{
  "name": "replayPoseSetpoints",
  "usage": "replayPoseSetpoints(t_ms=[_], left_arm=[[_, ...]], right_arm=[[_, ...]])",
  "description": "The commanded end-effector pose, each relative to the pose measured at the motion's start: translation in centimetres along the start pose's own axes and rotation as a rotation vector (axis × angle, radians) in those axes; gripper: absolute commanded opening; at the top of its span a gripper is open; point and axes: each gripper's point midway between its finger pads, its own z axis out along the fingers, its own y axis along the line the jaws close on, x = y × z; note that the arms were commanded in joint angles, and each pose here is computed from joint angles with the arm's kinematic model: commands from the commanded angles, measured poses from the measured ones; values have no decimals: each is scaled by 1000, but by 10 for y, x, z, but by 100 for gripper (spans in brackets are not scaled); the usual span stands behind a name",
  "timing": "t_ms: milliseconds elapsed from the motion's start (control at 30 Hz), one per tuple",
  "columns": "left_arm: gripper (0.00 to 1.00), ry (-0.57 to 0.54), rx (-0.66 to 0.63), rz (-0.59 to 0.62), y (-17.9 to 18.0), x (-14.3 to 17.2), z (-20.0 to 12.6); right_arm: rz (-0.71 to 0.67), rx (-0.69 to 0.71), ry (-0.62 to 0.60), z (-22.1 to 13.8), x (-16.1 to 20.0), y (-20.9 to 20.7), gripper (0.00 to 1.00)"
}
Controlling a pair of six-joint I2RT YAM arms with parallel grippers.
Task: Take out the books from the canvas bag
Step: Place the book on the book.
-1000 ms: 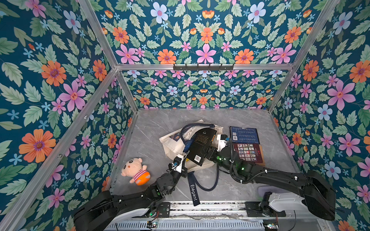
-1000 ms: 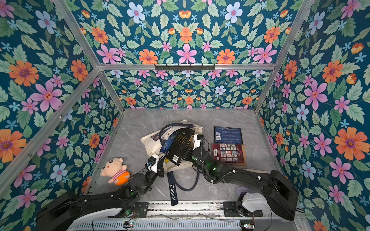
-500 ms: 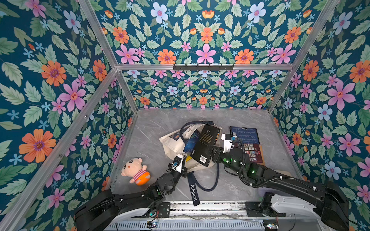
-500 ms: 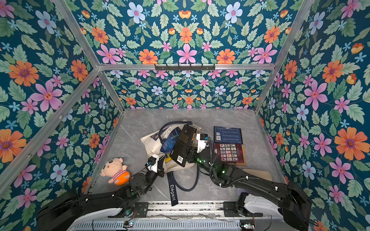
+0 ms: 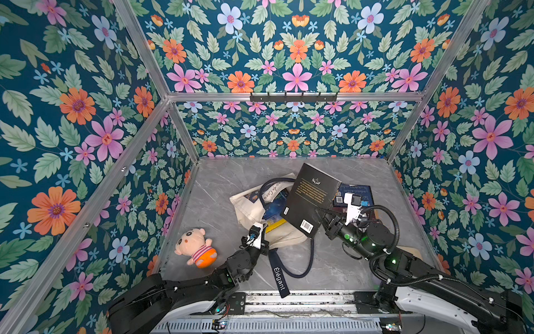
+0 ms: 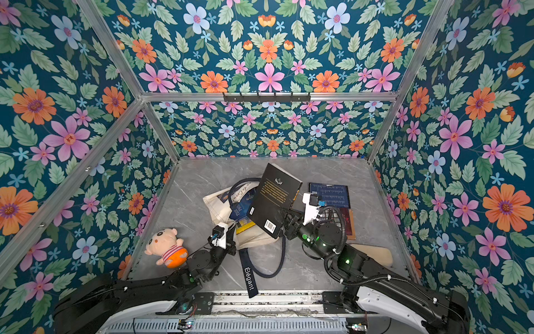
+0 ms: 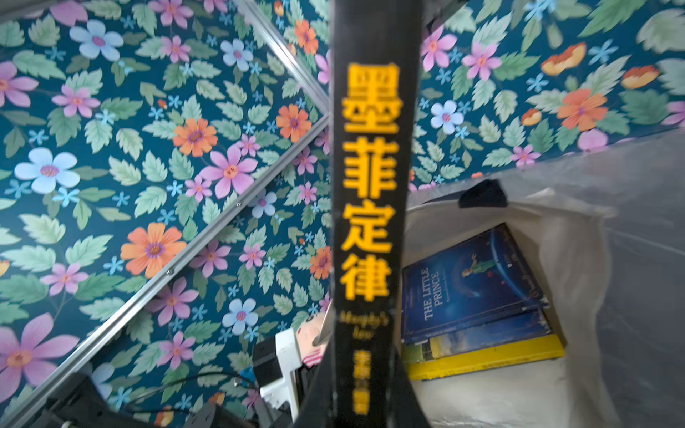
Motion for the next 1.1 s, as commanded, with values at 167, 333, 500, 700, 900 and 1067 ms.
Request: replayPoseSetpoints(t_ms=[167, 333, 500, 700, 900, 1067], left_arm=[[0, -29, -19, -31, 3, -8, 1], [0, -29, -14, -30, 2, -9, 1], [0, -28, -14, -29, 2, -9, 1], [0, -30, -13, -28, 2, -9, 0], [0, -26, -13, -23, 2, -8, 1], [0, -30, -12, -24, 2, -9, 0]], right_arm=[[78, 321, -348, -29, -58, -74, 0], [247, 375, -424, -32, -72, -122, 0], [412, 455, -487, -32, -81, -177, 0], [478, 450, -548, -27, -90, -203, 0], [412, 497, -617, -17, -107, -225, 0], [454, 500, -613, 3, -111, -253, 0]])
